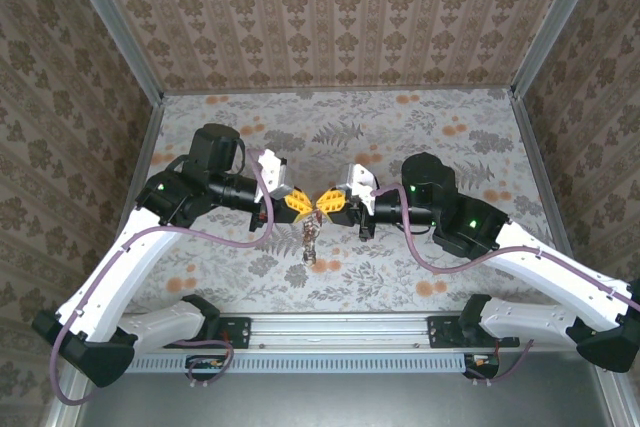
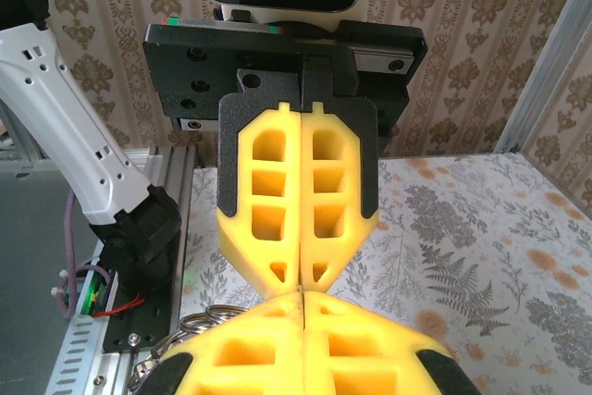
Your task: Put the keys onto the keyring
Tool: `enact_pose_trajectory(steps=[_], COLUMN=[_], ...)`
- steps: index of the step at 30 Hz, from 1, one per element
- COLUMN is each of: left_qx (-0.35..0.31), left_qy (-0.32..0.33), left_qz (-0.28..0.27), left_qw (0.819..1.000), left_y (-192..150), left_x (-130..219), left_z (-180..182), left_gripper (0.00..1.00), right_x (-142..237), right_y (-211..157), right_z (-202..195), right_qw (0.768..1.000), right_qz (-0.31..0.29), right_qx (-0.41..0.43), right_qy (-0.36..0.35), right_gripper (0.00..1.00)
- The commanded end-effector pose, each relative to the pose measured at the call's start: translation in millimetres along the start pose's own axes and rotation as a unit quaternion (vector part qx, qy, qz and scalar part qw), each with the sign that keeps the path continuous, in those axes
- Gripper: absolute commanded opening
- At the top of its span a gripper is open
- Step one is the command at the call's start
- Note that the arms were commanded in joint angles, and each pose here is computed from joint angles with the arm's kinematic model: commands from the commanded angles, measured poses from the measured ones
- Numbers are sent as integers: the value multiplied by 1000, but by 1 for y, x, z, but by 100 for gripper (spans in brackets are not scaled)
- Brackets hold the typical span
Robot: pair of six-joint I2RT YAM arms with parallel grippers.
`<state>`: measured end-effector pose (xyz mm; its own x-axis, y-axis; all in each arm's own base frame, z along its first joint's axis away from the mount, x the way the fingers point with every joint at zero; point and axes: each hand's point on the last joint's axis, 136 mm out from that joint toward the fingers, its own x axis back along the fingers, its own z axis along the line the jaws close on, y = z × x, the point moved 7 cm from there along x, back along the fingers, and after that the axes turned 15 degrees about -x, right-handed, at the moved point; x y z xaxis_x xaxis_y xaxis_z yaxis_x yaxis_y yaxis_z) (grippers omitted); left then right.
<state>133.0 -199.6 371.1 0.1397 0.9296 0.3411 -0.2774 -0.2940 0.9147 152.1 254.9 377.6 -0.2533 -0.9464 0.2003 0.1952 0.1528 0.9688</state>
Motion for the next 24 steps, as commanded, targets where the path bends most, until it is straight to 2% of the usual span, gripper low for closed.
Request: enact_pose_trajectory(steps=[1, 24], left_qx=[-33, -30], left_qy=[-8, -5], left_qz=[-33, -35], left_qw=[999, 999], left_y=[14, 13], left_x=[7, 7], left_z=[-8, -5], left_gripper=[0, 0], right_x=[-5, -7], right_y=[-3, -15], right_z=[-1, 4], right_qw=[1000, 999], right_qz=[15, 46], right_qx=[-9, 26], right_qy=[-3, -3], right_gripper=[0, 0])
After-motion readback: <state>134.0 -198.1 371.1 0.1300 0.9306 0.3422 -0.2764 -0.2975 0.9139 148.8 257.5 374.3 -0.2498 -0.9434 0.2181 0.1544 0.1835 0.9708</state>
